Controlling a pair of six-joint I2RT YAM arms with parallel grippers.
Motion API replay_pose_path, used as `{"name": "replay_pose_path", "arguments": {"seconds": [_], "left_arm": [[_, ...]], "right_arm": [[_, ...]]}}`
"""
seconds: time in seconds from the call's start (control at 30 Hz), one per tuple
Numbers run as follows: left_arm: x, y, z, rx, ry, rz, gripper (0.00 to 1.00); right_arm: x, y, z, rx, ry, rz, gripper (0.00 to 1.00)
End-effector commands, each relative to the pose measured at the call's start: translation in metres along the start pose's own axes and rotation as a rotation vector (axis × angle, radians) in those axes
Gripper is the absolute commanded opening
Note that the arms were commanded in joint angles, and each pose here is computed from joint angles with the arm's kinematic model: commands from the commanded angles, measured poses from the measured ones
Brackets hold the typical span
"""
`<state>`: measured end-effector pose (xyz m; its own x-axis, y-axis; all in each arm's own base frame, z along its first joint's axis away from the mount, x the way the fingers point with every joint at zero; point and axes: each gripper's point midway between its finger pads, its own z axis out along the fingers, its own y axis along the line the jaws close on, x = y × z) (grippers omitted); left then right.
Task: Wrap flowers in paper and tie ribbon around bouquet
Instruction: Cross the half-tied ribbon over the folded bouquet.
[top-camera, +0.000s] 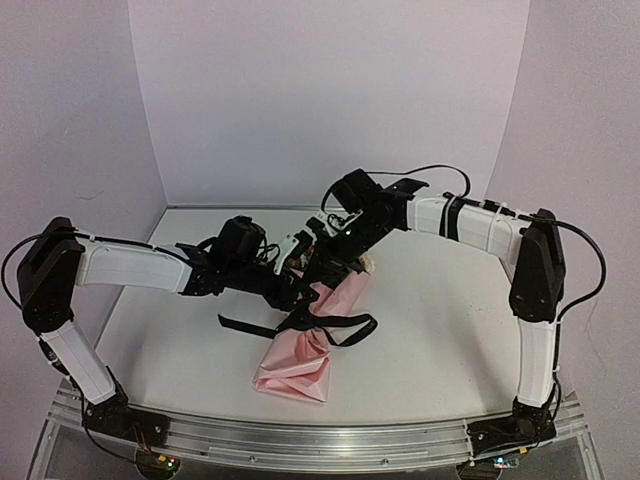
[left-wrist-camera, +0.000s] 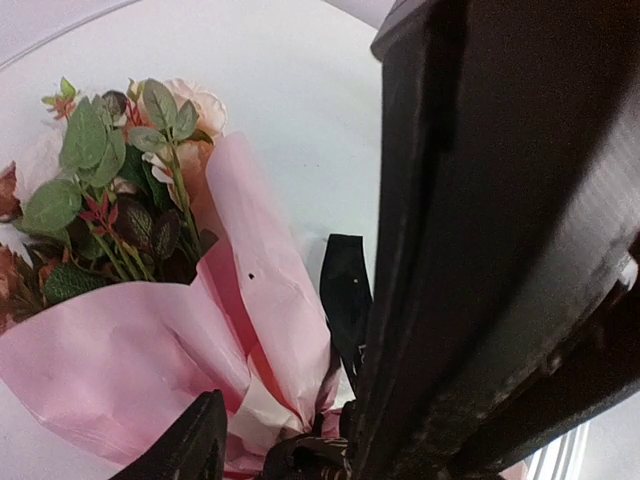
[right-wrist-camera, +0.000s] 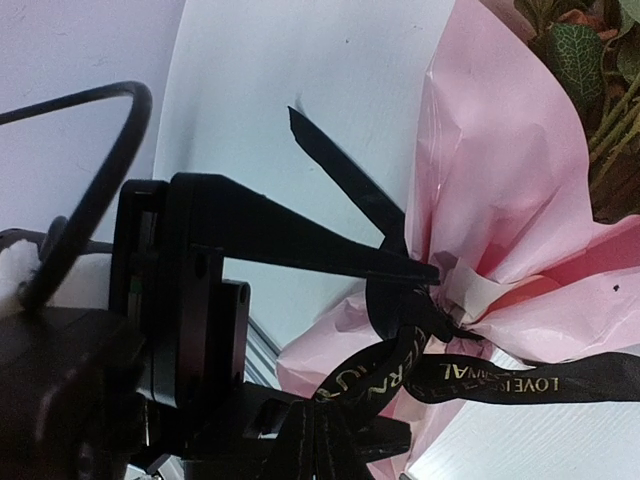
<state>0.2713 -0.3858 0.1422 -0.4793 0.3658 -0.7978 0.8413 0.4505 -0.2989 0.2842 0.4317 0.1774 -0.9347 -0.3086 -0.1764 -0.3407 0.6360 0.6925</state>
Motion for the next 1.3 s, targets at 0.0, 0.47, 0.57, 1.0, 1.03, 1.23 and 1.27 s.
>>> {"name": "replay_pose_path", "arguments": {"seconds": [0.0,0.47,0.57,1.0,1.03,1.23,1.27], "left_arm": [[-0.041,0.0,-0.004,-0.019,-0.14,0.067,0.47],[-0.035,0.011,-0.012,-0.075,-0.204,0.0,0.0],[-0.038,0.011,-0.015,-0.07,-0.217,-0.011,0.0],[-0.042,0.011,-0.015,-0.058,-0.208,-0.011,0.0],[-0.042,0.011,-0.015,-0.058,-0.207,-0.011,0.0],[-0.045,0.012,-0.016,-0.059,-0.206,-0.009,0.0],[-0.045,0.012,-0.016,-0.061,-0.205,-0.01,0.0]], "right_arm": [[-0.004,0.015,-0.003,-0.028,-0.012,-0.024,0.0],[0.048,-0.07,-0.06,0.309,-0.209,-0.13,0.46],[0.066,-0.104,-0.059,0.41,-0.227,-0.1,0.45],[0.052,-0.19,-0.009,0.692,-0.295,-0.072,0.47],[0.049,-0.193,-0.005,0.702,-0.292,-0.088,0.47],[0.039,-0.208,0.014,0.741,-0.286,-0.08,0.45],[0.038,-0.21,0.015,0.747,-0.29,-0.073,0.42]]}}
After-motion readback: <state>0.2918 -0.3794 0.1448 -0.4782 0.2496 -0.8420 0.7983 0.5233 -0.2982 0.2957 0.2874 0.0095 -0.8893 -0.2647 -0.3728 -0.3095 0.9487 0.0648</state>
